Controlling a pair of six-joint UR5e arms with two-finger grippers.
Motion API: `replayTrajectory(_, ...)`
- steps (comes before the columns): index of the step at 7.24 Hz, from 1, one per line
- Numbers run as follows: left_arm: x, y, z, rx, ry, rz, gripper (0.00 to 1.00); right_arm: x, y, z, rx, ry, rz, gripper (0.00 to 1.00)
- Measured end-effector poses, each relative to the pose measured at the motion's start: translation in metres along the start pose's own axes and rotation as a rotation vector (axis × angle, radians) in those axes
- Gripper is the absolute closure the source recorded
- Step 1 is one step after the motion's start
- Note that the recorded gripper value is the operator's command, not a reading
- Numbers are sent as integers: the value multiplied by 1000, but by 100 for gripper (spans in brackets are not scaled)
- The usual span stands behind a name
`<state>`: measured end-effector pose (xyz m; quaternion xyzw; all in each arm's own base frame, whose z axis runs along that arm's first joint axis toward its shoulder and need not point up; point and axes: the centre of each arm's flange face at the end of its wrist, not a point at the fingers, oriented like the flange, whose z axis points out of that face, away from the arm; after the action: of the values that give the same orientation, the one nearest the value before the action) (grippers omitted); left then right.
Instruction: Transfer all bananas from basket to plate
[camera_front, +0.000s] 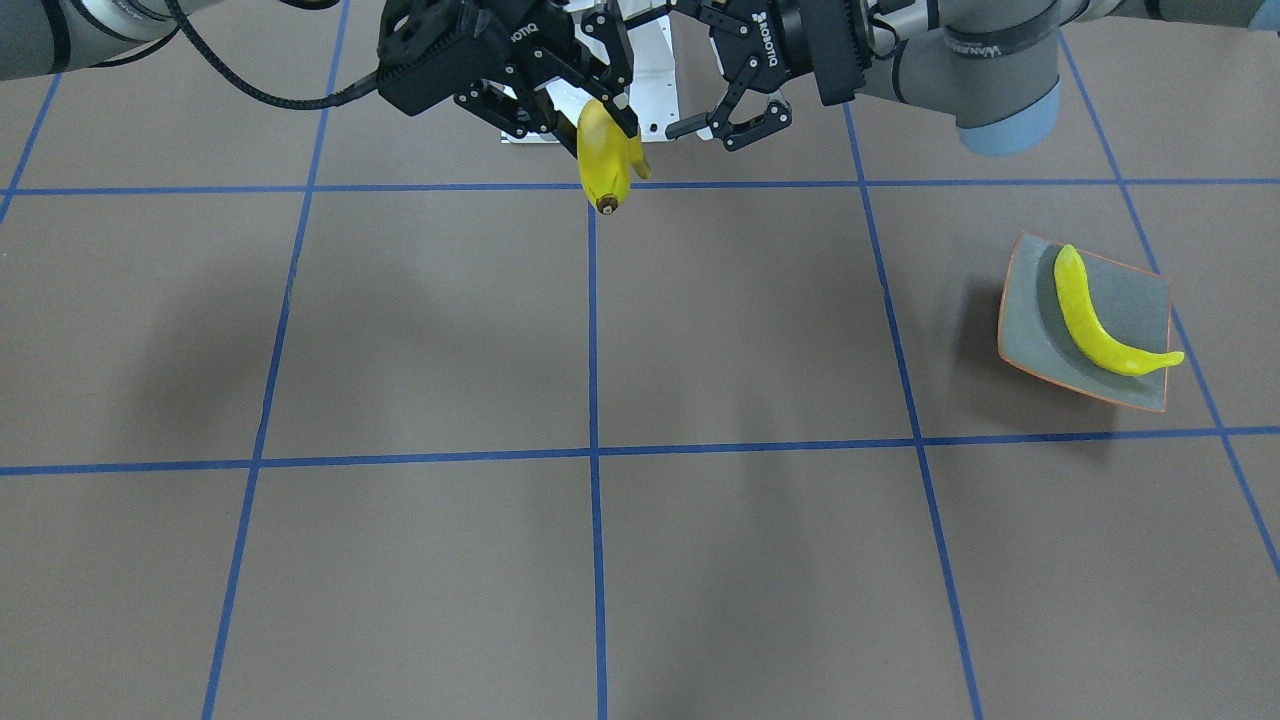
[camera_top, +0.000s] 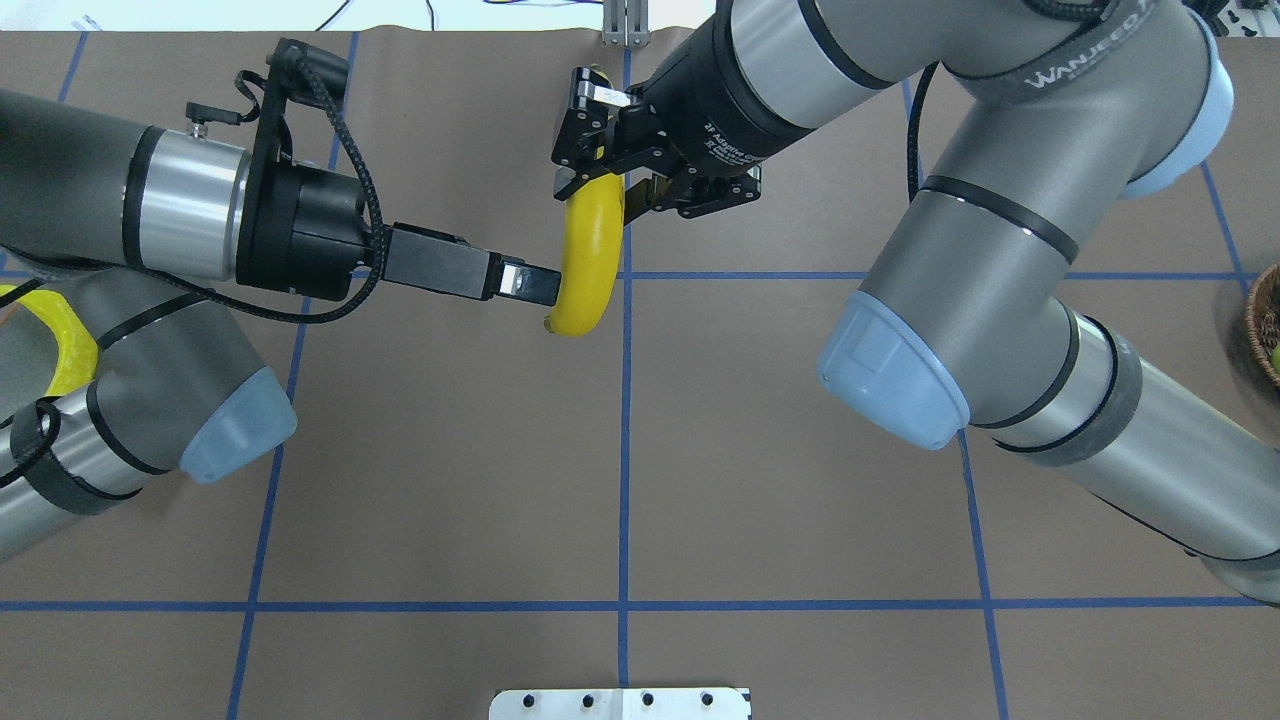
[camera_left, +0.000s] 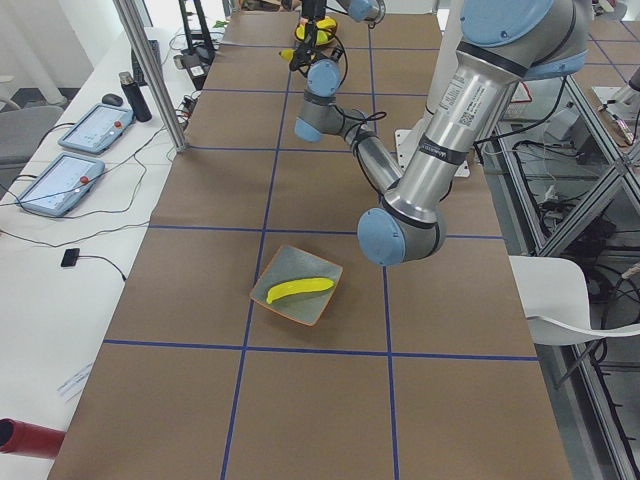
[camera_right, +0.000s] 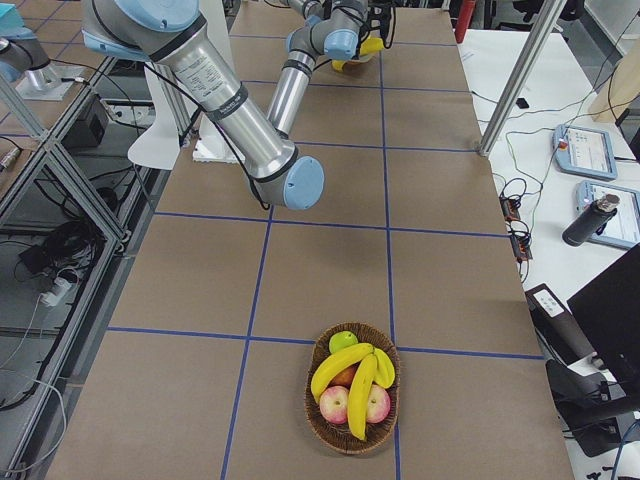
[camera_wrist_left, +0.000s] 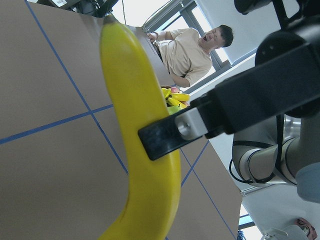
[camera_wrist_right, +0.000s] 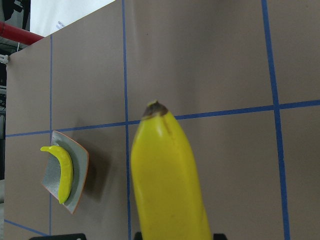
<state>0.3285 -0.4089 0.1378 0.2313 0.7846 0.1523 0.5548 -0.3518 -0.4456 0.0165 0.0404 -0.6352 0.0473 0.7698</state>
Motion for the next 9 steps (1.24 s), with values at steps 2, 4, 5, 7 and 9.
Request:
replayTrajectory(2,2,1,7,14,5,-1,1,-2,6,-1,-7,-7,-6,100)
replayTrajectory(4,3,3,11,13,9,-3,1,-3,10,1,-14,-10,-10,100)
replayTrajectory(5,3,3,12,13,9,-4,8,-4,12,2,-17,-12,-12,100)
replayTrajectory(7,3,4,14,12,9,-6,29,-6,16,2,-19,-16,-17,100)
replayTrajectory(9,3,5,17,9,12,-7,41,-8,20,2,-22,-21,-22,100)
